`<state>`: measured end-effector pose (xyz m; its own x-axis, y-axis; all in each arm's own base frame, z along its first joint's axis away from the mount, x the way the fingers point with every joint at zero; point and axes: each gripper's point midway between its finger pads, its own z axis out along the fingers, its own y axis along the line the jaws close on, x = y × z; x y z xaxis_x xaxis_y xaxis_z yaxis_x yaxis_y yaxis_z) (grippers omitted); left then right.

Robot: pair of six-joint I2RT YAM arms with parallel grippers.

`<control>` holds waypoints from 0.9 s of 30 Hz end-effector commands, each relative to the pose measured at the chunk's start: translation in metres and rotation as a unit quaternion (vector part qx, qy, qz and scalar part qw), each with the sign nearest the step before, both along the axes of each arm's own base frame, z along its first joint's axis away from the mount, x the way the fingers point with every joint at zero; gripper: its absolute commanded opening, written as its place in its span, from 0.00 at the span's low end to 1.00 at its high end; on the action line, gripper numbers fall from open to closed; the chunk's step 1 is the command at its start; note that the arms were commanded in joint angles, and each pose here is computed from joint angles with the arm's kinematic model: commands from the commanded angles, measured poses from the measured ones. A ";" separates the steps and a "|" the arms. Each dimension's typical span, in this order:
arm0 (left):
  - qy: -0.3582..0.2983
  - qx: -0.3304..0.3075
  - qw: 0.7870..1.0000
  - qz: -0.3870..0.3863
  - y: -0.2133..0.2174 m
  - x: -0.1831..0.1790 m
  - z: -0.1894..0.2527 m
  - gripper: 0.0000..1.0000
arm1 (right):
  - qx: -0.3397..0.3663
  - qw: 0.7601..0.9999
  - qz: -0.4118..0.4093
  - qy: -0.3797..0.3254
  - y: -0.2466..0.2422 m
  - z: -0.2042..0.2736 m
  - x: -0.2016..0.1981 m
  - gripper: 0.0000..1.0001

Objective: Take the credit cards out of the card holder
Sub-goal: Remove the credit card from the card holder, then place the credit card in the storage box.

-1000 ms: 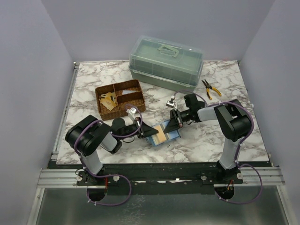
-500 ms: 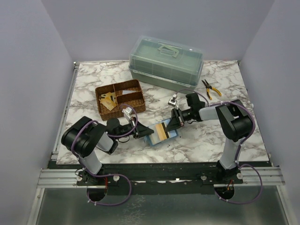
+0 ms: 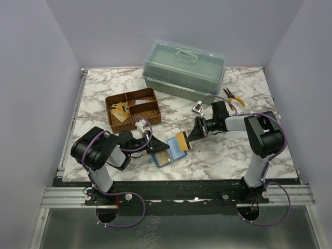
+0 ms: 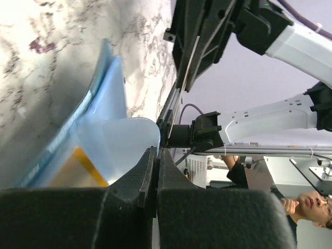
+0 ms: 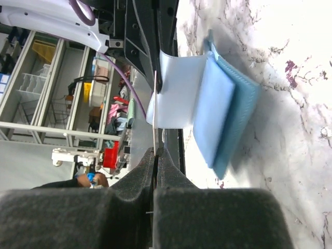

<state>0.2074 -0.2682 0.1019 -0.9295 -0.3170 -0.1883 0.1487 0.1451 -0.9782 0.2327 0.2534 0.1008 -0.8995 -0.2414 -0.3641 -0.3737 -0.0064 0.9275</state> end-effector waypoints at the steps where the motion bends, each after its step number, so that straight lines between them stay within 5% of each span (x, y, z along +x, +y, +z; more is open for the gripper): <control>1: 0.013 0.005 1.000 0.005 0.000 0.005 -0.010 0.00 | -0.020 1.000 -0.009 -0.022 0.001 -0.003 0.005 0.00; 8: 0.040 0.017 0.999 0.014 0.001 0.007 -0.027 0.00 | -0.004 0.999 0.000 -0.033 0.001 0.006 0.003 0.00; 18: 0.036 0.033 0.997 0.055 0.013 -0.001 -0.031 0.00 | -0.073 0.977 -0.026 -0.199 0.000 0.018 0.029 0.00; 27: 0.017 0.053 0.991 0.125 0.029 0.002 -0.030 0.00 | -0.158 0.933 -0.062 -0.317 0.028 0.069 0.116 0.00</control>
